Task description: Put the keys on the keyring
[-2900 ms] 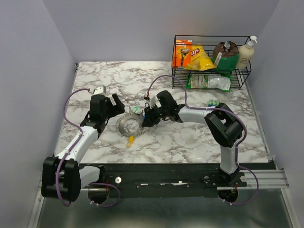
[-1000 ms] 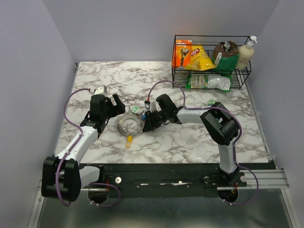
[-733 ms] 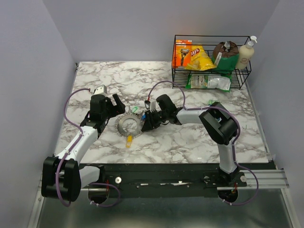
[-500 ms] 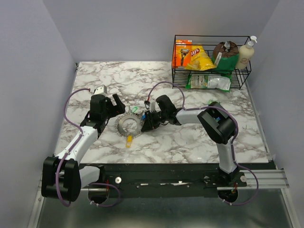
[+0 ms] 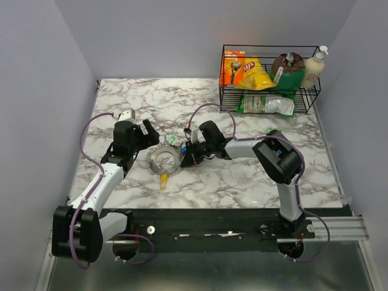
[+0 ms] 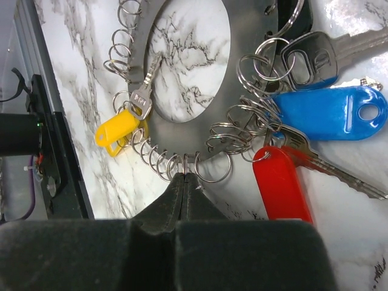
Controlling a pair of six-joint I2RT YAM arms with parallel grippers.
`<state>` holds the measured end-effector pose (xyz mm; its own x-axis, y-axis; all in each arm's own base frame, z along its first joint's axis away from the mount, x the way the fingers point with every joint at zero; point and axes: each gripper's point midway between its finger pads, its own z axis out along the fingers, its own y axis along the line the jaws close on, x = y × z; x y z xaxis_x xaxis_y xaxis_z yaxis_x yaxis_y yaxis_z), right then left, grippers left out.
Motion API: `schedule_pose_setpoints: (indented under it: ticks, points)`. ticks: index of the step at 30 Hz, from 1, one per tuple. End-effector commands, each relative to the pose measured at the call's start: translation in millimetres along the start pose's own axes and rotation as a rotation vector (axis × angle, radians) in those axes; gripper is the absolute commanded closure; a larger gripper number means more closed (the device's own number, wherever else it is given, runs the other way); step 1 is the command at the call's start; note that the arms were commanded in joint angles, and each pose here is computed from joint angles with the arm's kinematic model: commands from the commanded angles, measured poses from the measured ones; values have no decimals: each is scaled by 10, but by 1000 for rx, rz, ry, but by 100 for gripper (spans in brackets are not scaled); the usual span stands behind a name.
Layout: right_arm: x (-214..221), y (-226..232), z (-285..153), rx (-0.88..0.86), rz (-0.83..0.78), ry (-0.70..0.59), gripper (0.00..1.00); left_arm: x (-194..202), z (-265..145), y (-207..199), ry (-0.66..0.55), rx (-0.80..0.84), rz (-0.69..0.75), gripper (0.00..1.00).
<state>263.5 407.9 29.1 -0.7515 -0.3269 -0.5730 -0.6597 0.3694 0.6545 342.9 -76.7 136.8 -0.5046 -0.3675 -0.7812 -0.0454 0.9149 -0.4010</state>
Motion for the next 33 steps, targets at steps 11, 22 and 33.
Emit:
schedule_pose_setpoints:
  ticks: [11,22,33]
  points:
    - [-682,589,-397,-50,-270,-178,99,-235,-537,-414,-80,207,24,1]
    - [-997,1122,-810,-129,-378,-353,99,-307,-1066,-921,-121,499,75,3]
    - [-1069,1714,-1346,-231,-493,-496,99,-310,-1754,-1389,-185,832,214,4]
